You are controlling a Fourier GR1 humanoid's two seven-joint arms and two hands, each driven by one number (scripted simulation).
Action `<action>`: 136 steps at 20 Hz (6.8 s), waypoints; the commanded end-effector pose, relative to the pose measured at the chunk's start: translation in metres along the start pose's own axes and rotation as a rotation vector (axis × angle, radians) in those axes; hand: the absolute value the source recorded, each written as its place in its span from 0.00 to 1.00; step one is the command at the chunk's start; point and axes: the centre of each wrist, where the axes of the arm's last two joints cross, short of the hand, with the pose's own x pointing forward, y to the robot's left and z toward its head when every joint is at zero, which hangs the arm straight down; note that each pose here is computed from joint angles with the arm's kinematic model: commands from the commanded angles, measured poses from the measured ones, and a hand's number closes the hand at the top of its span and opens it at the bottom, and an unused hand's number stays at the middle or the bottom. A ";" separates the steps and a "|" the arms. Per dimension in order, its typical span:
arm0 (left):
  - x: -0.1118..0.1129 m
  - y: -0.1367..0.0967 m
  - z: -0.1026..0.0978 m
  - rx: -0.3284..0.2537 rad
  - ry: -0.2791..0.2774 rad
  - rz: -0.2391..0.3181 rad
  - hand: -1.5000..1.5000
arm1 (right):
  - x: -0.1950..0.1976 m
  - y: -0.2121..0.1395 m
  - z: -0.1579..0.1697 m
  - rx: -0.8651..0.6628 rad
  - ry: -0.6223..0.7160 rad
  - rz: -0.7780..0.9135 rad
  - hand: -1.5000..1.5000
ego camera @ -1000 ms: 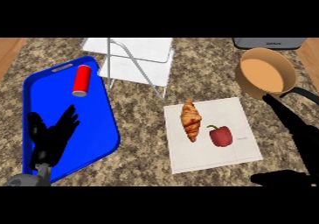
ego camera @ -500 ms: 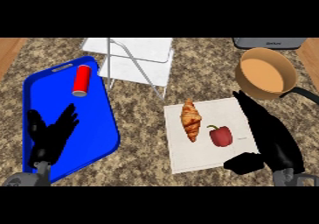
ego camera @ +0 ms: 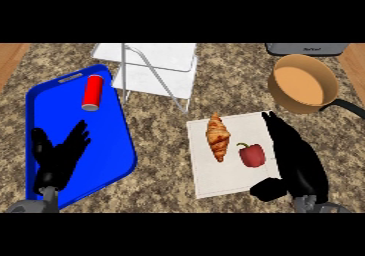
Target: Pick the bell pepper from the placemat and place it in the tiered shelf
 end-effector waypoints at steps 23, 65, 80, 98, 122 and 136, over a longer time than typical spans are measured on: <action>0.014 0.002 0.003 0.005 0.009 -0.013 0.50 | -0.016 0.061 -0.038 -0.103 0.073 0.088 0.00; 0.008 -0.031 -0.023 -0.090 0.015 -0.065 0.50 | 0.238 0.015 0.010 -0.260 -0.234 -0.224 1.00; 0.008 -0.025 -0.017 -0.057 0.010 -0.046 0.50 | 0.333 -0.109 0.027 -0.466 -0.123 -0.301 1.00; 0.015 -0.008 -0.013 -0.036 -0.002 -0.018 0.50 | 0.363 -0.167 -0.029 -0.443 -0.080 -0.258 1.00; 0.014 -0.016 -0.016 -0.037 -0.026 -0.026 0.50 | 0.302 -0.146 -0.124 -0.479 -0.133 -0.218 1.00; 0.017 -0.013 -0.018 -0.028 -0.008 -0.025 0.50 | 0.310 -0.149 -0.117 -0.563 -0.070 -0.499 0.00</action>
